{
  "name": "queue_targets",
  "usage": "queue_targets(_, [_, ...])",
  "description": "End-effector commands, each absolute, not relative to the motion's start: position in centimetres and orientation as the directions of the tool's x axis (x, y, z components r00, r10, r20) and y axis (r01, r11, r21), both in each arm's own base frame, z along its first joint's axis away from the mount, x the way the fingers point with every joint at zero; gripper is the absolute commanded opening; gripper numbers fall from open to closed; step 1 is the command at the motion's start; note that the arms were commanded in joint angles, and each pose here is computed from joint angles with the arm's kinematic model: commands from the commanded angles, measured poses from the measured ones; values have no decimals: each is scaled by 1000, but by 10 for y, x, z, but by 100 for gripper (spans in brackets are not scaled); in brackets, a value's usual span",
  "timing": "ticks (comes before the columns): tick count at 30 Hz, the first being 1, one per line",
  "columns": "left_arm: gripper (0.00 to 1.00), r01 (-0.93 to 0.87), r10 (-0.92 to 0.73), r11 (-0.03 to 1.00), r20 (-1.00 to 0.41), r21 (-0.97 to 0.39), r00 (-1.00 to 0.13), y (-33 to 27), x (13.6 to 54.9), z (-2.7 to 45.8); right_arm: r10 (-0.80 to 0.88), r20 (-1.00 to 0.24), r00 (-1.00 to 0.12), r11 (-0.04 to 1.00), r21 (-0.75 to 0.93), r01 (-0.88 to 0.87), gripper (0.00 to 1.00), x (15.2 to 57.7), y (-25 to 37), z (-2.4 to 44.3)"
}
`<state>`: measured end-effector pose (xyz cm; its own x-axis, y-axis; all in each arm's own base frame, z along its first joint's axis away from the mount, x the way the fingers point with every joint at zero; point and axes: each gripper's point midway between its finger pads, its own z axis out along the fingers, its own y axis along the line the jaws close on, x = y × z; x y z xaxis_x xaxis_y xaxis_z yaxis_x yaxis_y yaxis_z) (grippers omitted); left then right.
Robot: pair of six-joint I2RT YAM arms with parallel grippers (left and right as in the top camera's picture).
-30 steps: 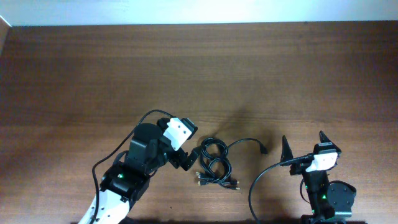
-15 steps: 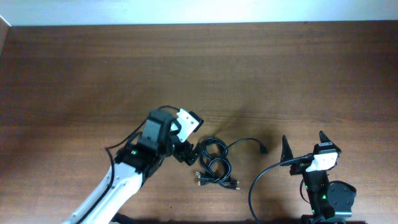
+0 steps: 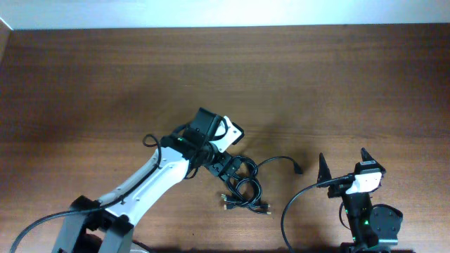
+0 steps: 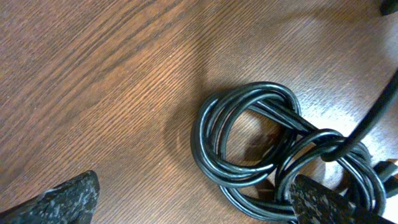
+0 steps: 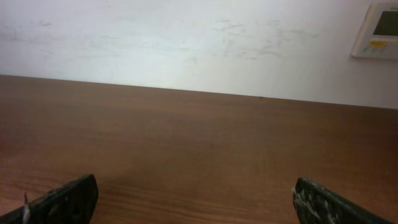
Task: Untangle cables
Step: 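Move the left gripper over the black cable bundle and lower, then grasp the black cable bundle with the left gripper and lift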
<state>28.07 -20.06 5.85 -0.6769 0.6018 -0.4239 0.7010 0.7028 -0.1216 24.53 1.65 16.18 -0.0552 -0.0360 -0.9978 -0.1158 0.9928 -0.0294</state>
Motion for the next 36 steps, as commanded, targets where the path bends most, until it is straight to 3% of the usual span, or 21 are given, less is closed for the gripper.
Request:
queue_targets(1, [99,693,608,716,-414,-84,-678,-200,288,58,-42,-997,-57,991,-35,-129,99,245,19,160])
queue_targets(8, [99,696,637,710,-320,-109,-701,-205,287,38,-42,-997,-57,991,-35,-129,99,245,19,160])
queue_targets(16, [99,747,695,662,-320,-65,-644,-224,278,39,-42,-997,-57,991,-35,-129,99,245,19,160])
queue_targets(21, [99,738,716,669,-189,-88,-672,-224,279,17,-42,-997,-57,991,-35,-129,99,245,19,160])
queue_targets(36, [99,726,723,682,-64,-85,-687,-216,277,5,-42,-997,-57,991,-35,-129,99,245,19,160])
